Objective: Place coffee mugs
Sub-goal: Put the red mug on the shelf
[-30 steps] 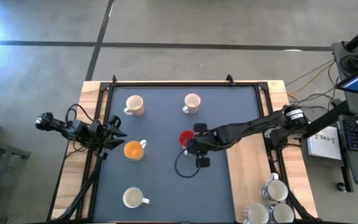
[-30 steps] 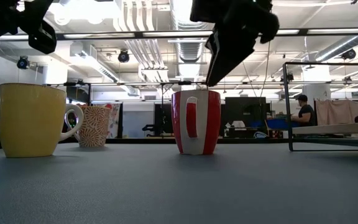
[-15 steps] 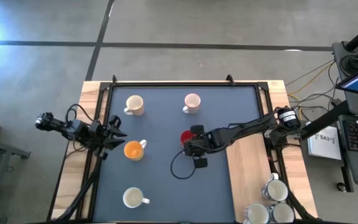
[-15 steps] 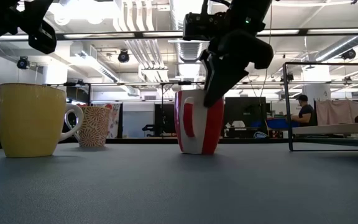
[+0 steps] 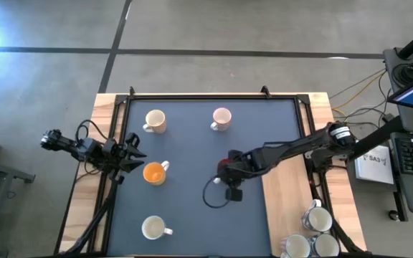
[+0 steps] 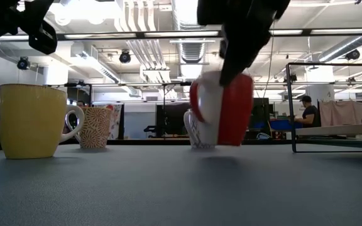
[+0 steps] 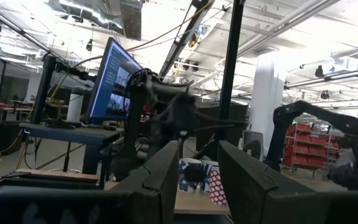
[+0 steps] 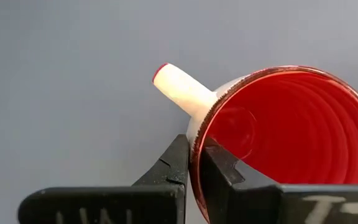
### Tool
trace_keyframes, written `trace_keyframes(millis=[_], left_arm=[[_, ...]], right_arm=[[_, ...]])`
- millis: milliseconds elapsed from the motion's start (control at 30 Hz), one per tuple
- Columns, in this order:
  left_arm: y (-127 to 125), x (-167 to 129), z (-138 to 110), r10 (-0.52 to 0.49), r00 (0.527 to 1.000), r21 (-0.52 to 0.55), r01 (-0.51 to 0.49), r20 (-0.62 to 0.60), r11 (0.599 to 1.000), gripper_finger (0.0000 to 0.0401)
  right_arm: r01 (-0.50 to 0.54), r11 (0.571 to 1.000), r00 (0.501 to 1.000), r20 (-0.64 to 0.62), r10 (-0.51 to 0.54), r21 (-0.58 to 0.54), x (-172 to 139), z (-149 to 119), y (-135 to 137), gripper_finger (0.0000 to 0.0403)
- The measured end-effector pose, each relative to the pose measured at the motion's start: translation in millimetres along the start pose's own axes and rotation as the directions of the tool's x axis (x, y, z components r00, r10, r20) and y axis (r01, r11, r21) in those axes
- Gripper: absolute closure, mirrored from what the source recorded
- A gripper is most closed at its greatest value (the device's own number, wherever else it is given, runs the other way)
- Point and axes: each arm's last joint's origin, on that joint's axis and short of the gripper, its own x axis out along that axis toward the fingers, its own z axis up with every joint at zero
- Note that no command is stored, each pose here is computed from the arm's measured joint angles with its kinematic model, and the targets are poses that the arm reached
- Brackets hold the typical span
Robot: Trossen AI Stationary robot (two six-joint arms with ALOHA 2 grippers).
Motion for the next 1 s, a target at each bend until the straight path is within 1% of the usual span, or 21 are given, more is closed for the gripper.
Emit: trace_keyframes(millis=[100,233,367,433,600,700,900,1000], left_arm=[[0.0,0.0,0.0,0.000,1.000,0.000,0.000,0.000,1.000,0.0306],[0.0,0.0,0.0,-0.001,1.000,0.000,0.001,0.000,1.000,0.0306],[0.0,0.0,0.0,0.000,1.000,0.000,0.000,0.000,1.000,0.0306],[0.0,0.0,0.0,0.000,1.000,0.000,0.000,0.000,1.000,0.0306],[0.0,0.0,0.0,0.000,1.000,0.000,0.000,0.000,1.000,0.0306],[0.0,0.0,-0.1,0.000,1.000,0.000,0.000,-0.001,1.000,0.0306],[0.0,0.0,0.0,0.000,1.000,0.000,0.000,0.000,1.000,0.0306],[0.0,0.0,0.0,0.000,1.000,0.000,0.000,0.000,1.000,0.0306]], right_arm=[[-0.011,0.995,1.000,-0.010,0.012,0.102,-16.7,-7.6,9.6,0.0388],[-0.011,0.967,0.999,-0.045,0.023,0.253,-40.5,-22.9,23.5,0.0389],[0.003,0.942,0.994,-0.104,0.034,0.335,-59.0,-44.1,44.7,0.0389],[0.003,0.934,0.991,-0.124,0.044,0.356,-64.9,-55.4,59.3,0.0389],[-0.010,0.944,0.983,-0.170,0.069,0.329,-75.0,-84.7,95.1,0.0389],[-0.002,0.952,0.979,-0.194,0.064,0.306,-81.5,-100.6,109.2,0.0390],[0.084,0.970,0.957,-0.291,-0.014,0.229,-93.6,-134.2,123.1,0.0390],[0.077,0.977,0.952,-0.305,-0.013,0.200,-99.7,-146.5,130.8,0.0390]])
